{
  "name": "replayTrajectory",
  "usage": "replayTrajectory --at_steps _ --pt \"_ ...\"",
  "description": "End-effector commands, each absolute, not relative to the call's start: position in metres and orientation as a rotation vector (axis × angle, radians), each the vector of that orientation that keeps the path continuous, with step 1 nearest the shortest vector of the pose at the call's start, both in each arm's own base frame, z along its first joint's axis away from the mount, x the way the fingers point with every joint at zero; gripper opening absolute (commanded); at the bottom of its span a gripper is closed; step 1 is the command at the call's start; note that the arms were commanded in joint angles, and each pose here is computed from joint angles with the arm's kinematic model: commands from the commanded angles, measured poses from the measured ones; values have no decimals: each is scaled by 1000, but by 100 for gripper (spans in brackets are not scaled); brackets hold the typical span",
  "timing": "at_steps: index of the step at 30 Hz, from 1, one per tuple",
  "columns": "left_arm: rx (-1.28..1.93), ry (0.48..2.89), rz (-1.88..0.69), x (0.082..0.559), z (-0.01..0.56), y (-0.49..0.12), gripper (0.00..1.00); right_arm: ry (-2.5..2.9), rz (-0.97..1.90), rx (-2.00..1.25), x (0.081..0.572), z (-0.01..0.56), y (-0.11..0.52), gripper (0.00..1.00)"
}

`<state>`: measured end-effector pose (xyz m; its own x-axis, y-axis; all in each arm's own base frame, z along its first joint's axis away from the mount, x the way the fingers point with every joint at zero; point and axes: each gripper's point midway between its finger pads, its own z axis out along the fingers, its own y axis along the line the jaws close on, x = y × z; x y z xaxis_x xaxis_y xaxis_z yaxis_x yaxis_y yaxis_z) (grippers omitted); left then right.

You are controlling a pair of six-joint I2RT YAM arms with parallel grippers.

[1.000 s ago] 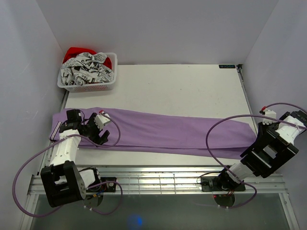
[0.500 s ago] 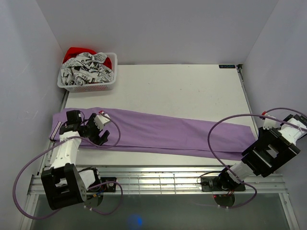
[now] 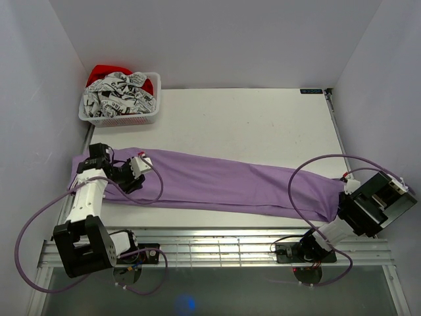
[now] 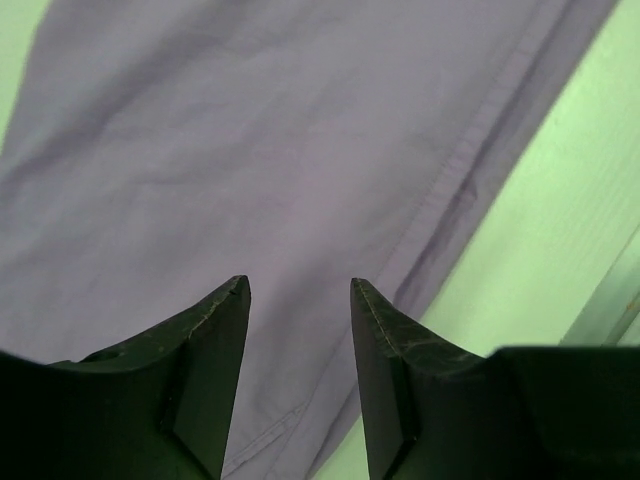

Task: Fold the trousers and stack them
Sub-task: Fold the trousers

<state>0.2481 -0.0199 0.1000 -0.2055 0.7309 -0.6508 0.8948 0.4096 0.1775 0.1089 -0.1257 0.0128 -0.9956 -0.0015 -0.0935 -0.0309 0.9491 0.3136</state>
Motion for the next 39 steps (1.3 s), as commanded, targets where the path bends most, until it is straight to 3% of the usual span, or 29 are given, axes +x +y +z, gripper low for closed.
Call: replayTrajectory --at_steps 1,20,23,31,39 --pt "1602 1909 -342 222 86 -23 56 2951 349 -15 133 16 -155 8" --pt "1792 1883 -143 224 28 0 57 2958 311 -11 140 23 -170 8" --pt "1788 1878 -128 227 30 1 54 2958 320 -6 141 23 -169 8" --pt "1789 1833 -203 226 56 -10 58 2958 326 -11 140 24 -168 8" --pt "1771 1812 -235 226 64 -15 56 2960 345 -6 139 22 -166 8"
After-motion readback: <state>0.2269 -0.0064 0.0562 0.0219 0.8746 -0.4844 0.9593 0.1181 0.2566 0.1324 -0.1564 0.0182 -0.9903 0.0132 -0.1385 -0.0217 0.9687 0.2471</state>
